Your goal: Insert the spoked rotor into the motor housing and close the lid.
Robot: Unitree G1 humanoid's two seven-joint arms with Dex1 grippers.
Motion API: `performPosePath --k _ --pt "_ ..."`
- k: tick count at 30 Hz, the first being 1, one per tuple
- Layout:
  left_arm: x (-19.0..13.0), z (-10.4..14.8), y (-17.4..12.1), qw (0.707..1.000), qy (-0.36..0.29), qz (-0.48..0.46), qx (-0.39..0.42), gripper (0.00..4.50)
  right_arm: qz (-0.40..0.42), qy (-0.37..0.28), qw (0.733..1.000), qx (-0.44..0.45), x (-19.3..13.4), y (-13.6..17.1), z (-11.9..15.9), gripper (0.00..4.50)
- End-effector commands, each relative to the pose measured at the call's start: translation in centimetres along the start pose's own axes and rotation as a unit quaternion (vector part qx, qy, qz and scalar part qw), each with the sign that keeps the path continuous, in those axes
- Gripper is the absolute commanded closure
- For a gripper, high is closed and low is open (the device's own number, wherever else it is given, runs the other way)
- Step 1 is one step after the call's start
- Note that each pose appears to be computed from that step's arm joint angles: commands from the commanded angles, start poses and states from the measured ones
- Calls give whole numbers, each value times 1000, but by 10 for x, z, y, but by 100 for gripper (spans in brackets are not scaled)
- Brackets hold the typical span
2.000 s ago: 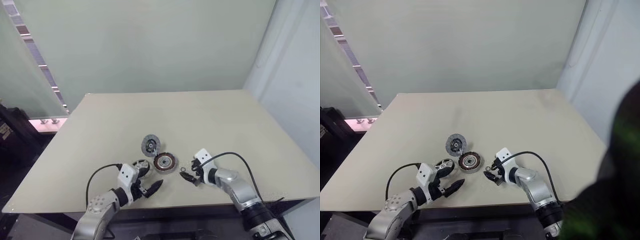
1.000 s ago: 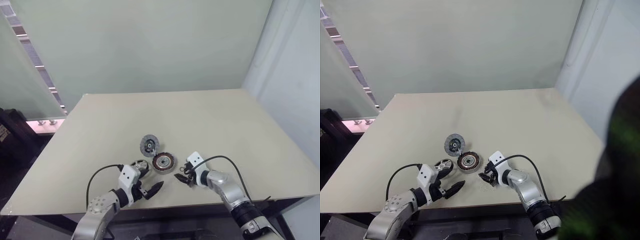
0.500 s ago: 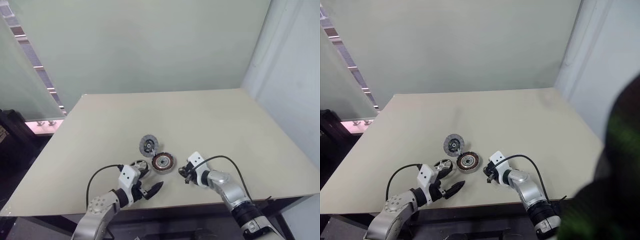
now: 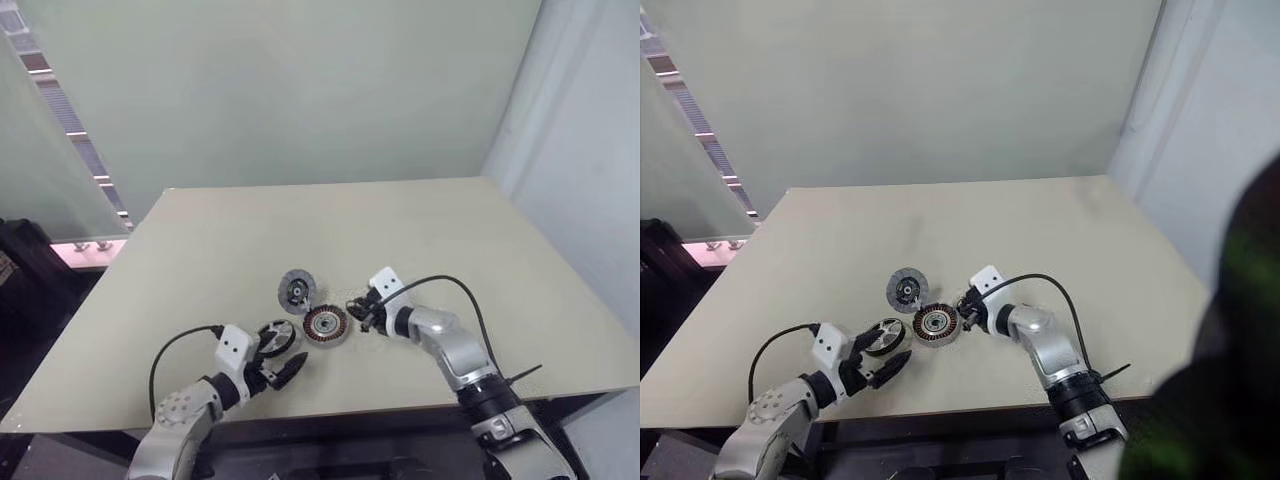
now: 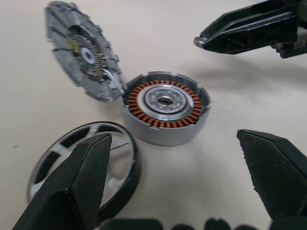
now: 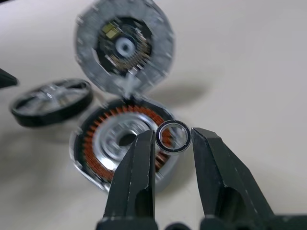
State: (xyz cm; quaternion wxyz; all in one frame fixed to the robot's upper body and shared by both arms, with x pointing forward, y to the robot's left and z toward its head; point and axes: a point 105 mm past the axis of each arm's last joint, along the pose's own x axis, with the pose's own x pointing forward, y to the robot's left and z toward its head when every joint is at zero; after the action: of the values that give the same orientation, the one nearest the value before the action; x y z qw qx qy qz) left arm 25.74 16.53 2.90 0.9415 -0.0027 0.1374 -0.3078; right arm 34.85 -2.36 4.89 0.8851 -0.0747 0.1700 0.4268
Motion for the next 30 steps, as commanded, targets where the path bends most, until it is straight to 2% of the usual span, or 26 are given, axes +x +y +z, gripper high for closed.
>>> performPosePath --k 1,11,30 --pt "-5 17 6 999 -27 11 21 0 2 -12 1000 -13 8 1 18 370" --pt "-13 19 10 999 -28 29 22 0 30 17 999 -22 33 18 12 370" --pt "-19 20 8 998 -29 43 21 0 45 31 998 -20 48 31 -2 370"
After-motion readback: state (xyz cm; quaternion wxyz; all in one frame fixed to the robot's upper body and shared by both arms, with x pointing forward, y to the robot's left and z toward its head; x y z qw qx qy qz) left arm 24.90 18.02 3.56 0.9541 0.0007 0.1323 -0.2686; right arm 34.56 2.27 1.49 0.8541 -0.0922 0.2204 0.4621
